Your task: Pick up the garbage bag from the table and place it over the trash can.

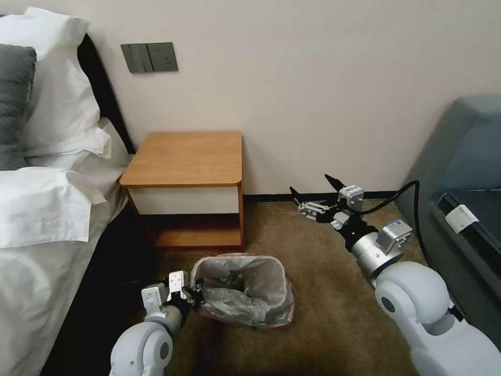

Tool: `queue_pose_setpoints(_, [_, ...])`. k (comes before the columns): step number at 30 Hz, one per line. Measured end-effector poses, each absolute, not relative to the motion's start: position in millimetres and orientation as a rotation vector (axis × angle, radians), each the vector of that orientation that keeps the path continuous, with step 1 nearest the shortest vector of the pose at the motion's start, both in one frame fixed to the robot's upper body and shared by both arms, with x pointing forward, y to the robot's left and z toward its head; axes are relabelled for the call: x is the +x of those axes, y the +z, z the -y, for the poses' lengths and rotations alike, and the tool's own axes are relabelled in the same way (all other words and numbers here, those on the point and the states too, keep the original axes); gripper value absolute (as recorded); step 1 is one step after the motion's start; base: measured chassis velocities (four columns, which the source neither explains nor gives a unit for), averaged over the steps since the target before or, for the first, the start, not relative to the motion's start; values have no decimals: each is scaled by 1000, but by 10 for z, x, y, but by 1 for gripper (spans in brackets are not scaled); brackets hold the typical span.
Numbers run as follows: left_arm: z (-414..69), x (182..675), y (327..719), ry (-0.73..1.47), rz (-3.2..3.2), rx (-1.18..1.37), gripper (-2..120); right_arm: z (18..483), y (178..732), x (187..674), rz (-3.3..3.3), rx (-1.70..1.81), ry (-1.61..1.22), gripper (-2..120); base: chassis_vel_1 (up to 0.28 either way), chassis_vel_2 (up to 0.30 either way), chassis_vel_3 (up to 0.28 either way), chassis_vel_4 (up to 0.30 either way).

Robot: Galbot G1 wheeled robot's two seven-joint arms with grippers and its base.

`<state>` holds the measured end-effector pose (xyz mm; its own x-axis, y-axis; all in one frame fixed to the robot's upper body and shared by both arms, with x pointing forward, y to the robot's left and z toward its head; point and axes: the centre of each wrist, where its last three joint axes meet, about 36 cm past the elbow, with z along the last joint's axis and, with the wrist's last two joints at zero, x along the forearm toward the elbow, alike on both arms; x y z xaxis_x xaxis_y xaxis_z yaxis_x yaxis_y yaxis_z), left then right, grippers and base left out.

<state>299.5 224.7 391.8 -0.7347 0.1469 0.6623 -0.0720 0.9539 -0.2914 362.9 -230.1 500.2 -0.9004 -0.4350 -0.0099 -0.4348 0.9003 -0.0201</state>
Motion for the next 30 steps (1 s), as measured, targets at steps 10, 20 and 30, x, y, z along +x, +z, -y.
queue_pose_setpoints(10, [-2223,2964,3883,398,2357,-42,13,2263,4966,3711,-3043,-732,-48,100,0,0,0,0])
queue_pose_setpoints(20, [-2250,3001,3952,384,2383,-70,44,2224,4875,3703,-3052,-729,-32,100,0,0,0,0])
queue_pose_setpoints(30, [-2261,2996,4074,379,2416,-114,84,2195,4805,3689,-3066,-728,-21,100,0,0,0,0])
